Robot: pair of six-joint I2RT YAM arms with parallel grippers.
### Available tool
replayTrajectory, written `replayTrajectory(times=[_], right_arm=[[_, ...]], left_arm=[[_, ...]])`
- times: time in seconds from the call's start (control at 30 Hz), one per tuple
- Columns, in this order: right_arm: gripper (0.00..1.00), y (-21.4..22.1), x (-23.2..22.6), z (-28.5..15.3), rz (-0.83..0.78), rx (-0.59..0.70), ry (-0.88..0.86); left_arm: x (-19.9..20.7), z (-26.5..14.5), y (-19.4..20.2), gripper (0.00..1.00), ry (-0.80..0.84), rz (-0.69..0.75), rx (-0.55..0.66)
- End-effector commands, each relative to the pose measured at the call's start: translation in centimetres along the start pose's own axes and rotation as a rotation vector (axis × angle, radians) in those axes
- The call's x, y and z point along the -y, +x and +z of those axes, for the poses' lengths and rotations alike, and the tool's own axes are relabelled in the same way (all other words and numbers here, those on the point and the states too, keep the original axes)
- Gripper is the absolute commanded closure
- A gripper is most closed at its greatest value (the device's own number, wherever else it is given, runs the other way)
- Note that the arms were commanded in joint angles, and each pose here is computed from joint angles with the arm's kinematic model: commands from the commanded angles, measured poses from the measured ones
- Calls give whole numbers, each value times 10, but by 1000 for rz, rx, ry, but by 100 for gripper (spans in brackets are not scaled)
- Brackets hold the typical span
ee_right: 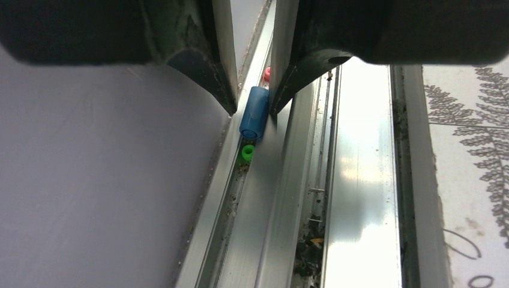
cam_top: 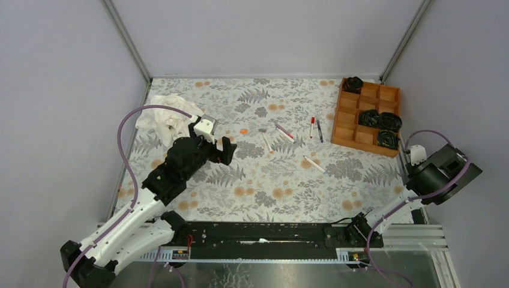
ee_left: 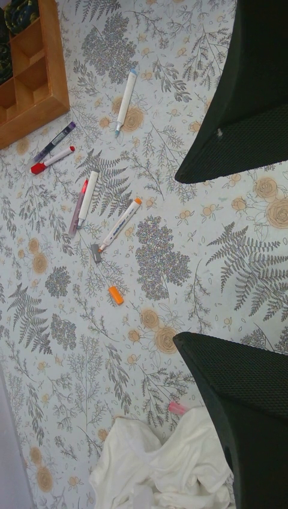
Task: Insert the pens into the pen caps
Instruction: Pick up the pen cap at the corner of the board.
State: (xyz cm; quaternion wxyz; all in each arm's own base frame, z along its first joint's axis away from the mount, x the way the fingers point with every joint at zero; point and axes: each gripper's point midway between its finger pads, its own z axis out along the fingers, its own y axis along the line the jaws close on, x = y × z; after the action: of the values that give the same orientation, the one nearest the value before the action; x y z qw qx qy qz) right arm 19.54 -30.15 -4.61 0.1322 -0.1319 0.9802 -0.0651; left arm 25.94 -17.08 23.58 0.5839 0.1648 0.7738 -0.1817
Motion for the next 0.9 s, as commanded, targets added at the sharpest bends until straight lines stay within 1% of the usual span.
replayTrajectory(times=[0.0,0.2,0.27,0.33,0.4,0.5,0.57,0.67,0.87], right_arm=[[68,120,-97,42,282,-210,-363],[70,122,-103,50,298,-224,-434],[72,122,-103,51,298,-224,-437],[78,121,-104,50,296,-219,-439],[81,120,-102,49,285,-209,-415],[83,119,-100,45,264,-198,-384],[86,118,-97,44,259,-193,-369],[89,116,-86,41,257,-181,-321],[90,93,-59,19,258,-87,-236]], left_arm=[[-6,0,-7,3,-24,12,34],[-6,1,-6,3,-22,11,31],[-6,0,-6,3,-23,10,33],[-6,0,-6,3,-24,10,32],[-7,0,-7,3,-28,10,34],[-7,0,-7,3,-27,11,33],[-6,0,-7,3,-26,11,35],[-6,-1,-8,3,-26,11,36],[-7,-2,-8,3,-28,11,39]])
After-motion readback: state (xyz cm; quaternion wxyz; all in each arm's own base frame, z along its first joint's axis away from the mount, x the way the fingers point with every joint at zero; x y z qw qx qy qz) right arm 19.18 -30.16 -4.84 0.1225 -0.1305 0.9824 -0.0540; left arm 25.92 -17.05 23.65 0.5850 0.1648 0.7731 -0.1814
